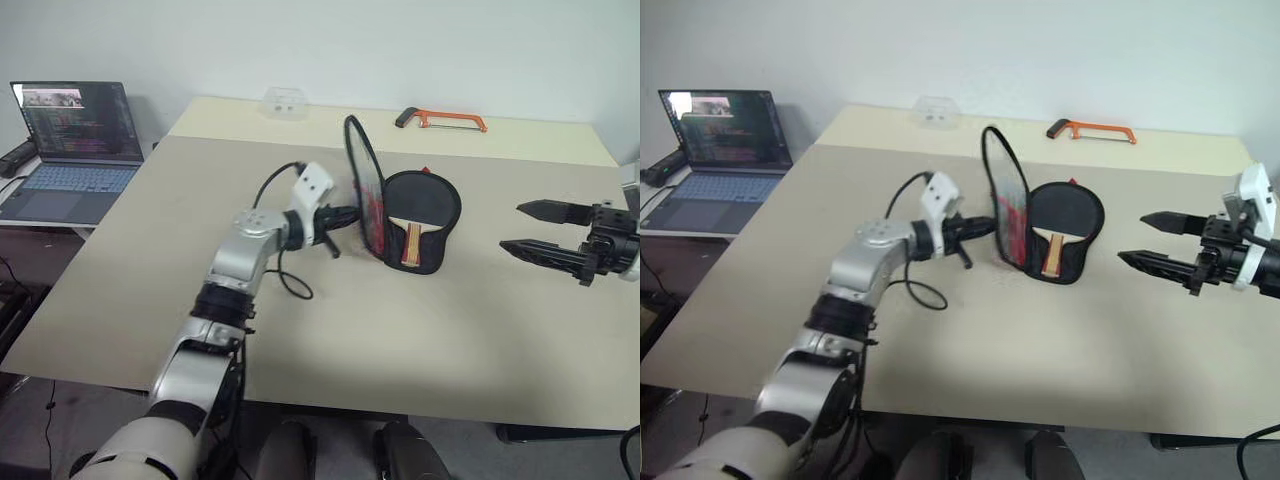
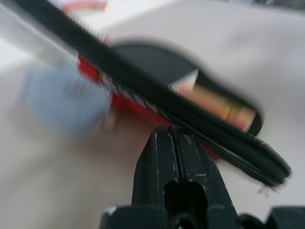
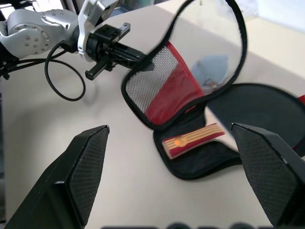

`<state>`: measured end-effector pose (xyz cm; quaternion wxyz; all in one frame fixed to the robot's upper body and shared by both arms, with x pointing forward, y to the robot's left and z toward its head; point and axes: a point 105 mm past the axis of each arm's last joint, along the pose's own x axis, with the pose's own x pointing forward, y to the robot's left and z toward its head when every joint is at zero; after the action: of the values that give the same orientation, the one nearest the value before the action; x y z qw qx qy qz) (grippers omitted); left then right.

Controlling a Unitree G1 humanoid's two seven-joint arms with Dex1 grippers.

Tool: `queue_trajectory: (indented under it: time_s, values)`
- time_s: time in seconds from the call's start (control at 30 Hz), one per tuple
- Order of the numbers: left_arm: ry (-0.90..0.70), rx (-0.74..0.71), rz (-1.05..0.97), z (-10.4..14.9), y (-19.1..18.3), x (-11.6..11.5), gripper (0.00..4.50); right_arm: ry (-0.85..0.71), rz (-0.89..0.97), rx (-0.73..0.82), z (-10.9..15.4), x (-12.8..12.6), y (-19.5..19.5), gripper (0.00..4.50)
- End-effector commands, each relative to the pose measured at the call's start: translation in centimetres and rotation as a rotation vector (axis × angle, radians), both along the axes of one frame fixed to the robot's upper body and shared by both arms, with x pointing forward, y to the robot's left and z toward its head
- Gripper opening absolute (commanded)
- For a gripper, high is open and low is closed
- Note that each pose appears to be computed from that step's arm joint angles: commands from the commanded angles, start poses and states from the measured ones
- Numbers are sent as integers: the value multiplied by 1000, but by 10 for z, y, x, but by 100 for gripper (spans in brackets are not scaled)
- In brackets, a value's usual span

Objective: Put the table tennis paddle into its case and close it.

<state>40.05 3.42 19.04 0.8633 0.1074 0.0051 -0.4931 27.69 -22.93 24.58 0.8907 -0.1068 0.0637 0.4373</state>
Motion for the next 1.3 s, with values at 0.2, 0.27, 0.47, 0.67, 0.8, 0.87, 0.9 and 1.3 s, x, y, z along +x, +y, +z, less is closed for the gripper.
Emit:
queue_trajectory:
  time_s: [0.2, 0.27, 0.47, 0.67, 0.8, 0.87, 0.9, 1.3]
  values:
    - [-25, -31, -25, 10, -82, 4, 5, -96, -72, -34, 20, -13, -9, 450]
    - [-37, 30, 57, 0, -99, 10, 5, -101, -81, -35, 21, -15, -9, 450]
    - [-53, 152, 245, -33, -121, 18, 5, -89, -113, -27, 17, -19, -6, 450]
    - [-59, 76, 178, -13, -107, 24, 5, -19, -175, 101, 3, -12, 2, 450]
    - [-90, -119, -133, 46, -90, 2, 5, 21, -259, 274, -3, 4, 2, 450]
    - [-72, -158, -245, 68, -64, -13, 5, 94, -359, 391, -15, 21, -1, 450]
    - [-67, -141, -292, 74, -50, -22, 5, 134, -407, 427, -23, 28, -2, 450]
    - [17, 156, -296, 67, 89, -78, 372, 584, -689, 747, -110, 61, 30, 450]
